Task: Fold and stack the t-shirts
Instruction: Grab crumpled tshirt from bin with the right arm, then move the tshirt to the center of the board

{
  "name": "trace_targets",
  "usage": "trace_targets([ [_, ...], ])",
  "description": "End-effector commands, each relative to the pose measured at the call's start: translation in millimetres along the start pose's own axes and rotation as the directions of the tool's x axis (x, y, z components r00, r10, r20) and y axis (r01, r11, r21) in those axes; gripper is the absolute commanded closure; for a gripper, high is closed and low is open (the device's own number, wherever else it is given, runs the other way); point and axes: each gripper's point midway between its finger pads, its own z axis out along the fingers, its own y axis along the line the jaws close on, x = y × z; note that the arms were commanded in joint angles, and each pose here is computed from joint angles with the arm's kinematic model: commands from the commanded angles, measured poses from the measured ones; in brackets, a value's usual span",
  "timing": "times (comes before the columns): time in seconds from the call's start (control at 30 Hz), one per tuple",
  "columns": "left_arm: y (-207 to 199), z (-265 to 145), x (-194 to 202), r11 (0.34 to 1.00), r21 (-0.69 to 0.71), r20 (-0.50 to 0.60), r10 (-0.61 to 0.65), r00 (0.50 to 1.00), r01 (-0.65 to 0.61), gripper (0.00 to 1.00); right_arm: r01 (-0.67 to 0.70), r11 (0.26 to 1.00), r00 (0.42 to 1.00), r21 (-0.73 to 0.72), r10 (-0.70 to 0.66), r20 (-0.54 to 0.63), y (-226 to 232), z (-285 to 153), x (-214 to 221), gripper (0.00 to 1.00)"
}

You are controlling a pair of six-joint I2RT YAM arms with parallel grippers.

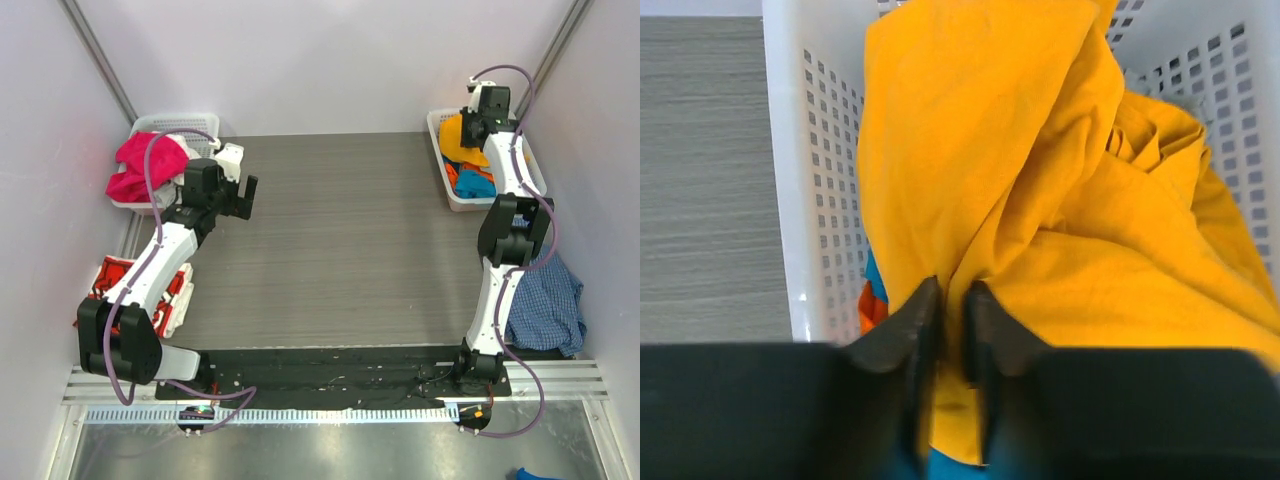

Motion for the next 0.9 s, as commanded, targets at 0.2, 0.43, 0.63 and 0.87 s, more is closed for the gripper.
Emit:
trace_targets([
  [0.2,6.6,-0.6,-15.7,1.000,-0.028,0.054,0.009,0.999,-0.007,0.04,-0.008,1.000,0.992,0.015,0.006,0.123,-1.5,-44.3,-54.0,0.99],
  [0.43,6.3,1.8,-10.2,1.000,-0.032,0.040,0.000,0.999,0.001,0.05,0.066,0.998,0.945,0.022,-0.069,0.318,8.1,-163.9,-136.7,0.99],
  [0.63,7.5,1.9,-10.0,0.999,-0.040,0.045,-0.003,0.999,0.005,0.06,0.148,0.983,0.829,0.113,-0.185,0.527,20.2,-290.9,-195.1,0.99],
  [0.87,7.2,-3.1,-16.0,0.999,-0.039,0.070,-0.008,0.998,0.010,0.07,0.359,0.929,0.692,-0.094,-0.198,0.695,126.9,-396.5,-195.7,0.99],
])
